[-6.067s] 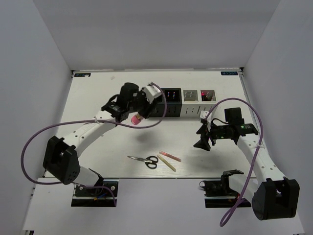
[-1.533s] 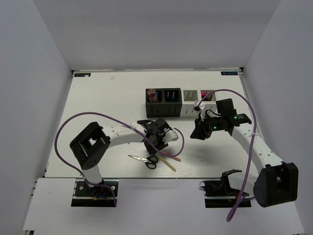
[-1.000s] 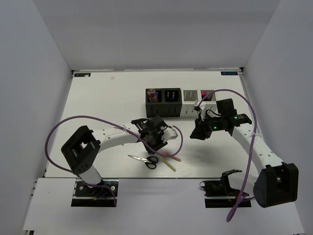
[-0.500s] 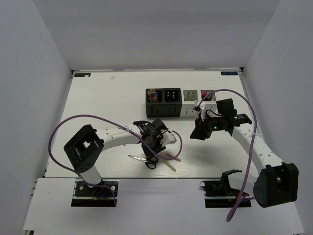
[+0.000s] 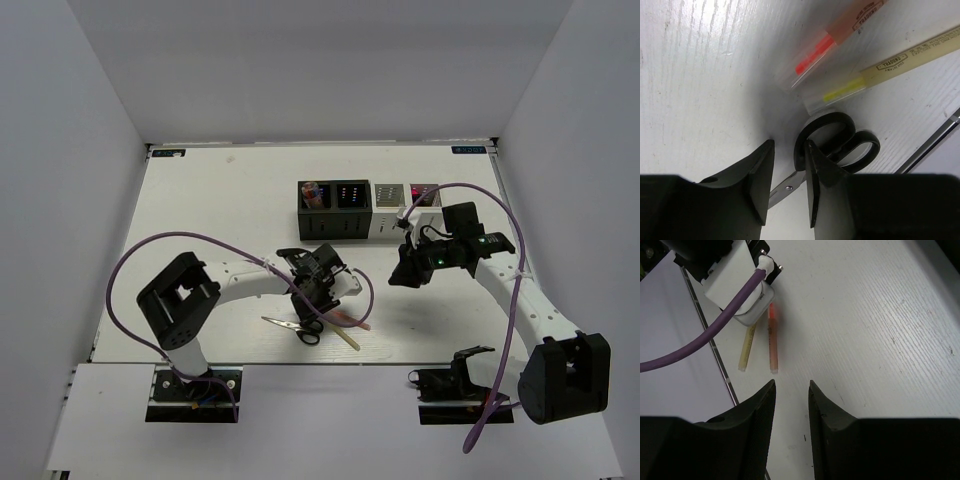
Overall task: Sort the stationery into containers
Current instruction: Grab a piece of stationery with the left arm
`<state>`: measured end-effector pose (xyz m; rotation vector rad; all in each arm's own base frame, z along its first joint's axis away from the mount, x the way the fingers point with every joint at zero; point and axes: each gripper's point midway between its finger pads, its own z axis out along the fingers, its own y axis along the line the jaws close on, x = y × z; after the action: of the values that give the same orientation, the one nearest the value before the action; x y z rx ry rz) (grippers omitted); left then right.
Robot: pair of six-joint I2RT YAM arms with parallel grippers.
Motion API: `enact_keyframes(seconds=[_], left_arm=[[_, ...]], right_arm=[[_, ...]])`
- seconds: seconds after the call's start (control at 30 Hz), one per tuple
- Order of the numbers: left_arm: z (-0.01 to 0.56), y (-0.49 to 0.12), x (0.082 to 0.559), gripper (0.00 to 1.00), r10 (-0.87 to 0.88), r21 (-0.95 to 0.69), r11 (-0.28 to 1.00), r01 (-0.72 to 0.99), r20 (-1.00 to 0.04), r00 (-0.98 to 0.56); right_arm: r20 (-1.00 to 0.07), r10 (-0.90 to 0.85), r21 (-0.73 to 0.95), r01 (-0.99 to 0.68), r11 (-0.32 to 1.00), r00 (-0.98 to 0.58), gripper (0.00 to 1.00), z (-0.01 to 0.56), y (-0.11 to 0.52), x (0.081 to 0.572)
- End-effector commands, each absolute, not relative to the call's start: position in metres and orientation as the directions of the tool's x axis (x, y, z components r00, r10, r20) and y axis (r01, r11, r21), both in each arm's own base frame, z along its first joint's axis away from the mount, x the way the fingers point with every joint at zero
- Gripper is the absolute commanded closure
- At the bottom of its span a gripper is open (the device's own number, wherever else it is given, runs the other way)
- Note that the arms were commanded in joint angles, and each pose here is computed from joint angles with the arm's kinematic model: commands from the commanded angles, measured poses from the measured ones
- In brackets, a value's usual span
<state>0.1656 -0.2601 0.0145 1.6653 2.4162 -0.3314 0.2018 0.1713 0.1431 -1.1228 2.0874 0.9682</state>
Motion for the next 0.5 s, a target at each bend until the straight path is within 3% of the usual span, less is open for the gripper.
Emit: enact_keyframes(seconds=[0.0, 0.13, 0.2, 0.33, 0.47], left_arm=[[0.005, -0.262, 0.160, 0.59, 0.897, -0.080, 0.336, 0.938, -0.277, -0.345], [-0.015, -0.253, 0.158, 0.65, 0.903, -0.048, 0.351, 0.935, -0.248, -0.352], [-0.023, -0.247, 0.154, 0.77, 0.898, -0.047, 0.371, 0.927, -0.237, -0.371], [-0.036, -0.247, 0.155, 0.92, 0.890, -0.042, 0.381, 0.923, -0.252, -0.379], [-0.032, -0.248, 0.163, 1.00, 0.885, -0.041, 0.398, 0.917, -0.246, -0.395]], right_arm=[[-0.771, -0.436, 0.323, -0.875, 0.361, -0.465, 0.64, 0.151, 0.173, 0.198], [-0.775, -0.434, 0.318, -0.877, 0.360, -0.459, 0.64, 0.153, 0.173, 0.198], [-0.776, -0.433, 0.318, -0.877, 0.361, -0.459, 0.64, 0.153, 0.173, 0.198], [-0.775, -0.429, 0.324, -0.875, 0.360, -0.464, 0.64, 0.153, 0.173, 0.197], [-0.775, -0.431, 0.326, -0.877, 0.354, -0.462, 0.64, 0.153, 0.174, 0.196]])
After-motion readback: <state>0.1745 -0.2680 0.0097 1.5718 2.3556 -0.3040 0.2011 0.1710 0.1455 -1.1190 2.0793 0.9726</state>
